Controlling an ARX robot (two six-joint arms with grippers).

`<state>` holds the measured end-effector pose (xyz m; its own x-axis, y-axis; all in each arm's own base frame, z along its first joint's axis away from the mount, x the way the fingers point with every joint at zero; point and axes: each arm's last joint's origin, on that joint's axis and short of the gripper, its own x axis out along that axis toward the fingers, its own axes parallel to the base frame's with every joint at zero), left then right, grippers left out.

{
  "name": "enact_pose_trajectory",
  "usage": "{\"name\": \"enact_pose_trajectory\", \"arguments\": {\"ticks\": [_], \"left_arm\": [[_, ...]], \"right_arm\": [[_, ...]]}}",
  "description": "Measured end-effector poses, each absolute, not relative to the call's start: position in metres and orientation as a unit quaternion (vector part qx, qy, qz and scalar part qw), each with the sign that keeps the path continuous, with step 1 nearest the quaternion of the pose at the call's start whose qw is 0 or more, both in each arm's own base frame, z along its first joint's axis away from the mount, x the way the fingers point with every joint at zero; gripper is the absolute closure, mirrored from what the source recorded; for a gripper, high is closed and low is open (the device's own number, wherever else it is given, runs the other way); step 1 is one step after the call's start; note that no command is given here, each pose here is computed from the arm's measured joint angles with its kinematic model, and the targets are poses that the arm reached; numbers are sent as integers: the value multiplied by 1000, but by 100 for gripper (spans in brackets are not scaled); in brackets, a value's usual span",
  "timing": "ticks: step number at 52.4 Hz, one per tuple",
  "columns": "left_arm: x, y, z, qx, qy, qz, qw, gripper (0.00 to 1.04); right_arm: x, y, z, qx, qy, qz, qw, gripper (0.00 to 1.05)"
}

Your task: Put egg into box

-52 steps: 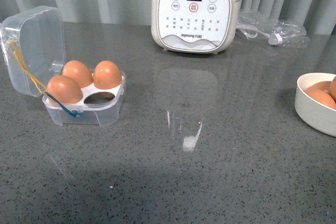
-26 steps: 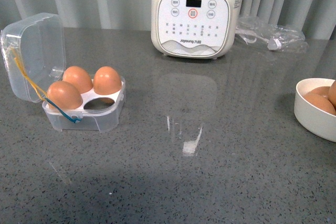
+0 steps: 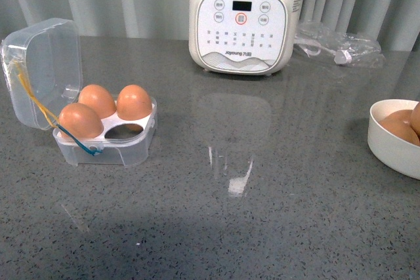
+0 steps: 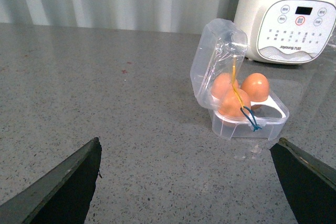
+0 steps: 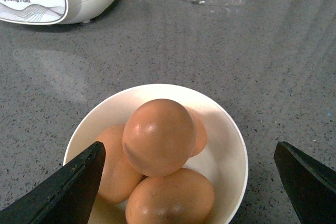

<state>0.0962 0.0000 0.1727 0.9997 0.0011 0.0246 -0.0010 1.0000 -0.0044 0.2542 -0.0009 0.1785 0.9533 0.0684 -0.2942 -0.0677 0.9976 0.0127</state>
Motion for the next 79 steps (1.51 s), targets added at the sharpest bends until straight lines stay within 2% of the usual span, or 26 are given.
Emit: {"name": "enact_pose_trajectory", "arguments": {"ticks": [28,34,39,45,50,61,66,70,76,79], "left_arm": [[96,0,173,-2,-12,0,1000,7],[96,0,173,-2,-12,1,1000,7],[96,0,173,-2,-12,1,1000,7],[96,0,173,-2,-12,0,1000,7],[96,0,173,-2,-12,1,1000,7],[96,0,173,-2,-12,0,1000,7],[96,0,173,-2,-12,1,1000,7],[96,0,173,-2,-12,1,1000,7],[96,0,173,-2,-12,0,1000,7],[96,0,173,-2,-12,1,1000,7]], "right_arm": [[277,6,172,-7,160,42,986,7],[278,9,172,-7,158,44,986,22],[279,10,171,-7,160,46,986,41],[279,10,170,-8,161,38,986,58],[278,11,173,-8,155,42,987,62],[270,19,194,-10,119,59,991,62],[264,29,211,5,105,97,990,62],[262,45,227,26,95,168,981,62],[264,83,241,29,111,283,952,62],[266,97,241,24,120,313,942,62]]}}
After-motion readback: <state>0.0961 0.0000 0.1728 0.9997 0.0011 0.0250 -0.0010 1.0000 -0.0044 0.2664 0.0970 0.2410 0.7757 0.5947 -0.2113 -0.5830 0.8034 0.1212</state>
